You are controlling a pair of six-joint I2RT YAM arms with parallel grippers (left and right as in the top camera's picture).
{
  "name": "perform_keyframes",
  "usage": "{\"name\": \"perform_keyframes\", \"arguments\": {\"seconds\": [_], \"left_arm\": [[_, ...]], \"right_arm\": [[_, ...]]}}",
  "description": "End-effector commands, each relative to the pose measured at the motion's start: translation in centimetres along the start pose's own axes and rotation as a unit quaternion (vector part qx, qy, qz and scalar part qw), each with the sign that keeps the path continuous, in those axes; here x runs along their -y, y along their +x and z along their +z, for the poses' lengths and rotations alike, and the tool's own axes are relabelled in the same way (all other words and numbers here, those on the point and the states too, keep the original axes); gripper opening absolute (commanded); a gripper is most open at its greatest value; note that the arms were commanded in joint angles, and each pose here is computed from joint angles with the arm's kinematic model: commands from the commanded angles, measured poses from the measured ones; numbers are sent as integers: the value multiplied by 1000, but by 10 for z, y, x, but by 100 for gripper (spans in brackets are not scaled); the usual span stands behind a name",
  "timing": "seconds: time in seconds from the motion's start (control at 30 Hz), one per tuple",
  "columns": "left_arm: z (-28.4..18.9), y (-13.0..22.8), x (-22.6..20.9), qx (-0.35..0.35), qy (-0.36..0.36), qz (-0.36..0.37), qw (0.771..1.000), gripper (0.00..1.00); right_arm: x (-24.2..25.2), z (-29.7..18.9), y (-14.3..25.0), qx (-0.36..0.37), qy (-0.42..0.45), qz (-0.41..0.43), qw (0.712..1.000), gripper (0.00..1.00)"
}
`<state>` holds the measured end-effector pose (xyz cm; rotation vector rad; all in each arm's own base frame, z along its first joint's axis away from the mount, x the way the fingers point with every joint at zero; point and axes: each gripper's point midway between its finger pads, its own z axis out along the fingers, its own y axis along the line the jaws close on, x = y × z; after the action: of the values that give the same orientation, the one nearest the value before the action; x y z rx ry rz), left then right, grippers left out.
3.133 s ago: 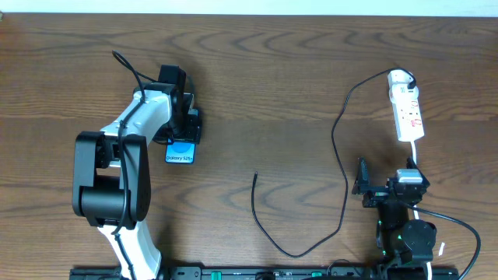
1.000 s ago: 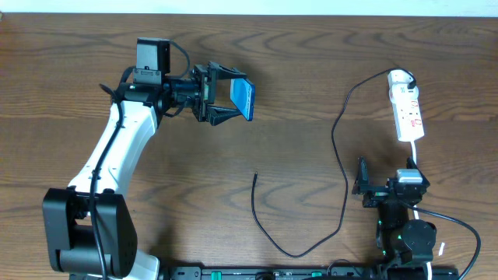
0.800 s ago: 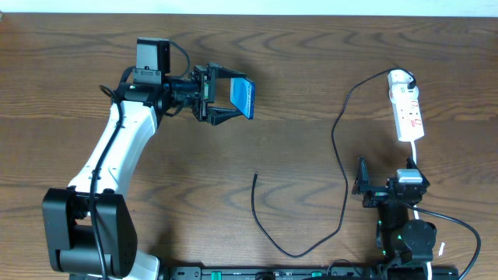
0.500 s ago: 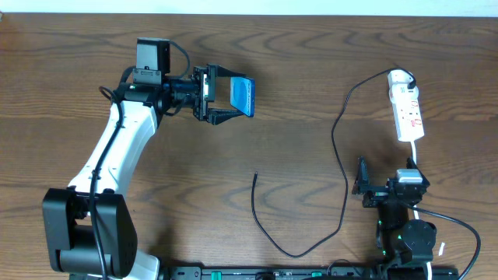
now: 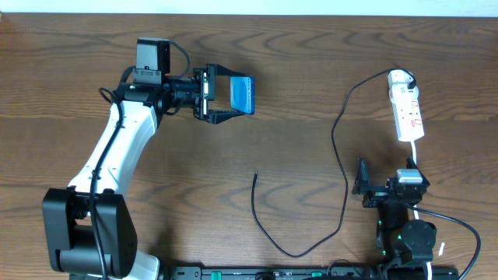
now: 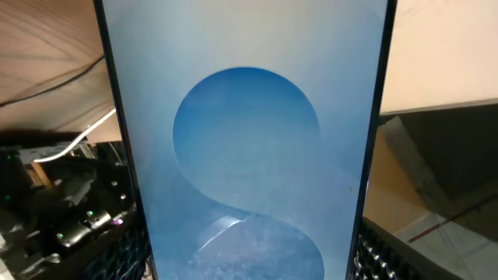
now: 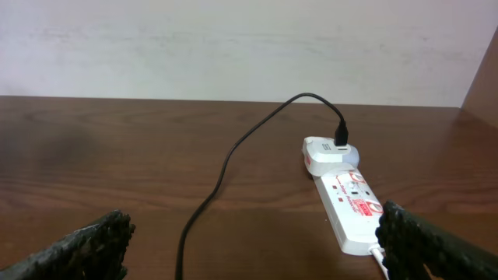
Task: Plug charger to phone and switch on socket
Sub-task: 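Hold the phone upright in the air with the left gripper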
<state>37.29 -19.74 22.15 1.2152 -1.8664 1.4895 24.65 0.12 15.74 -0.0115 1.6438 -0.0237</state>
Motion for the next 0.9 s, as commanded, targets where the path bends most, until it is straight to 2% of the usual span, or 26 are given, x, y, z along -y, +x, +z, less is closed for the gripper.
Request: {"name": "perform_keyframes", "arguments": {"seconds": [0.0, 0.27, 0.4, 0.87], "left_arm": [[-6, 16, 4, -22, 5, -6, 1000, 7], [-5, 17, 4, -23, 4, -5, 1000, 8], [-6, 27, 2, -53, -2, -5, 999, 8], [-6, 28, 2, -55, -2, -3, 999, 7]], "right_arm": [[2, 0, 1, 0, 4, 2, 1000, 99], [2, 0, 1, 0, 4, 2, 1000, 99], [2, 0, 1, 0, 4, 2, 1000, 99], [2, 0, 1, 0, 4, 2, 1000, 99]]}}
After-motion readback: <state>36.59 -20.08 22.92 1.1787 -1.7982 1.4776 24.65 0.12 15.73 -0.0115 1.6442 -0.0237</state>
